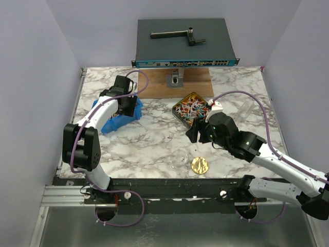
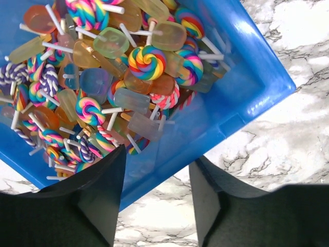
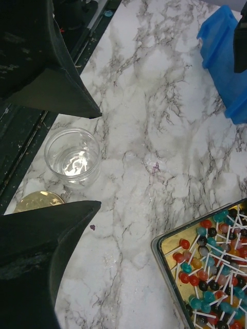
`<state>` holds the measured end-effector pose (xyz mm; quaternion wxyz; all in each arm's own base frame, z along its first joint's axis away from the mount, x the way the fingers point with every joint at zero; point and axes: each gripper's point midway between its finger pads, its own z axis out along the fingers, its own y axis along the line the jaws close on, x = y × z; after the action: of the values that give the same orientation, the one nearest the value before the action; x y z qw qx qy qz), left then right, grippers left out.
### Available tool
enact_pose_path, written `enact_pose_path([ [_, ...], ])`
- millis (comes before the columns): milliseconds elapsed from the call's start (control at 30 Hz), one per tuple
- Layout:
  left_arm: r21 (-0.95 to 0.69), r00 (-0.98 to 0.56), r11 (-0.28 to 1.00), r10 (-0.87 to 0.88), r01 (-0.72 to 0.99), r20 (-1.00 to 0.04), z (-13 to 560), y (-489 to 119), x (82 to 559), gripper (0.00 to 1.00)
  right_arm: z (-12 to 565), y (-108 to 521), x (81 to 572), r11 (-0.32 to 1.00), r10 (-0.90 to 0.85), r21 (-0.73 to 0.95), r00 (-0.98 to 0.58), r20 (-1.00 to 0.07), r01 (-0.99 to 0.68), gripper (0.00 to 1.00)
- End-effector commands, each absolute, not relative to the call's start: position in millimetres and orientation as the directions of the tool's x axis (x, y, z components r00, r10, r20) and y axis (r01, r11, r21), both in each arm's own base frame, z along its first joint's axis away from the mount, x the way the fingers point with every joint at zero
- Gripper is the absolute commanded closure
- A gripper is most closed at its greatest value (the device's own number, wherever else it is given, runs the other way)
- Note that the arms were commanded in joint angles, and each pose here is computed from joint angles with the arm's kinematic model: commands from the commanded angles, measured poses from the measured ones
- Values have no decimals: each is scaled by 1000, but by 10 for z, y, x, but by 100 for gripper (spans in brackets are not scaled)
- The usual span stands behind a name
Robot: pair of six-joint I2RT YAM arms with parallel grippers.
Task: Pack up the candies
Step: Move the storage box to the center of the board.
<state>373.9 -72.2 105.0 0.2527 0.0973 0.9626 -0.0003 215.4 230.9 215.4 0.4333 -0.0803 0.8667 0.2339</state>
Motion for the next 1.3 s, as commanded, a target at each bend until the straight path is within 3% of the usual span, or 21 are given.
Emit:
enact_pose_path([
  [0,40,-887,989,143,140,-439,1030,-673,3619,51,2024,2278,2103,883,31,315,-627,-779,-348,31],
  [233,-41,-906,992,89,116,-414,1079,-801,3473,63,1969,2309,2105,881,27,318,-634,-773,-350,31],
  [467,-220,-926,968,29,120,-376,1101,-1118,3323,78,1875,2304,2101,887,22,314,-647,-762,-340,31],
  [833,-416,-937,909,-123,27,-328,1131,-1473,3226,88,1825,2246,2090,896,19,301,-649,-761,-326,31],
  [967,-503,-926,864,-198,-10,-322,1147,-1613,3218,99,1805,2209,2089,904,13,287,-651,-759,-316,31],
  [1267,-645,-878,755,-382,-116,-289,1198,-1890,3273,100,1834,2106,2081,917,13,265,-641,-767,-298,31],
])
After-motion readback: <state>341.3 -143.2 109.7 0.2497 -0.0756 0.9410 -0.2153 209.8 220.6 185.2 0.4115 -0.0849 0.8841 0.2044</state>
